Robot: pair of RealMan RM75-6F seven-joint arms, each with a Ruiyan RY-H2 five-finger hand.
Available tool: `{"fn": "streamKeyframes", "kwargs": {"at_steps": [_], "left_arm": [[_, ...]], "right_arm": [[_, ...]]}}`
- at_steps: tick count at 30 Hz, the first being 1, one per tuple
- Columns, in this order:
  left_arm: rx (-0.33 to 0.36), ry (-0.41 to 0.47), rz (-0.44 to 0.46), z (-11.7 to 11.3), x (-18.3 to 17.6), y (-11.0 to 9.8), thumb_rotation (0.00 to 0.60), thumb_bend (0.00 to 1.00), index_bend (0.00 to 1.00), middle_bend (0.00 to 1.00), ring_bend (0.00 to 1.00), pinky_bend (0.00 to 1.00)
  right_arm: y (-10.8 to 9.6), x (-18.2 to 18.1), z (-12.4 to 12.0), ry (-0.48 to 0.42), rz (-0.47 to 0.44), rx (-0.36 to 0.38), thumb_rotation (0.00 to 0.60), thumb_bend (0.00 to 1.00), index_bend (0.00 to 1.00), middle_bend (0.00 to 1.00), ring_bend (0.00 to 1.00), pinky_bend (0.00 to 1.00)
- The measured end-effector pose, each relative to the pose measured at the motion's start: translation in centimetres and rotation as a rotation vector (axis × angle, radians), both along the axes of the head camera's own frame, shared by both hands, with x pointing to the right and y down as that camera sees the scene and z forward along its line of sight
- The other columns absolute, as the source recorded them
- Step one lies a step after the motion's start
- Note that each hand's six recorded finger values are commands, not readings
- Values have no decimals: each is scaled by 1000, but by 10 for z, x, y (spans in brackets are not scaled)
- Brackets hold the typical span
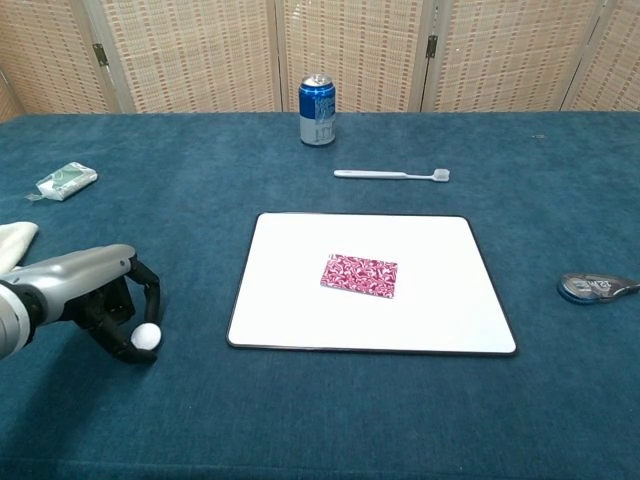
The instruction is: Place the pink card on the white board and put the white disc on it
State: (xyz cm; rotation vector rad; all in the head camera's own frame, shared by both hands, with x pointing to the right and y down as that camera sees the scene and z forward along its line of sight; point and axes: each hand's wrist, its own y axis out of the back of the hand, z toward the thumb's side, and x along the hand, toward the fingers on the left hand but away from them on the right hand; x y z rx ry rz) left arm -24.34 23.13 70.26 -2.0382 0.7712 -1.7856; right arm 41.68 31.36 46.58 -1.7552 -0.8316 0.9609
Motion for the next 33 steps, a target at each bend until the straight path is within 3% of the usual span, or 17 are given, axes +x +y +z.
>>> {"fn": "streamKeyframes", "kwargs": {"at_steps": [7, 19, 26, 33], "left_arm": [[2, 34, -18, -12, 5, -5, 600, 257, 629, 1000, 1000, 1000], [-19, 112, -39, -42, 35, -33, 600, 257, 624, 1000, 1000, 1000], [-42, 147, 22, -52, 80, -59, 600, 257, 621, 1000, 1000, 1000], [-67, 180, 89, -55, 131, -72, 600, 257, 619, 1000, 1000, 1000]], "right_arm": [[-1, 0, 0, -4, -1, -3, 600, 324, 0, 0, 0, 0], [-8, 6, -6, -23, 34, 17, 600, 324, 0, 0, 0, 0], [-11, 14, -15, -41, 74, 57, 600, 324, 0, 0, 0, 0], [-14, 24, -25, -72, 120, 83, 600, 324, 0, 0, 0, 0]]}}
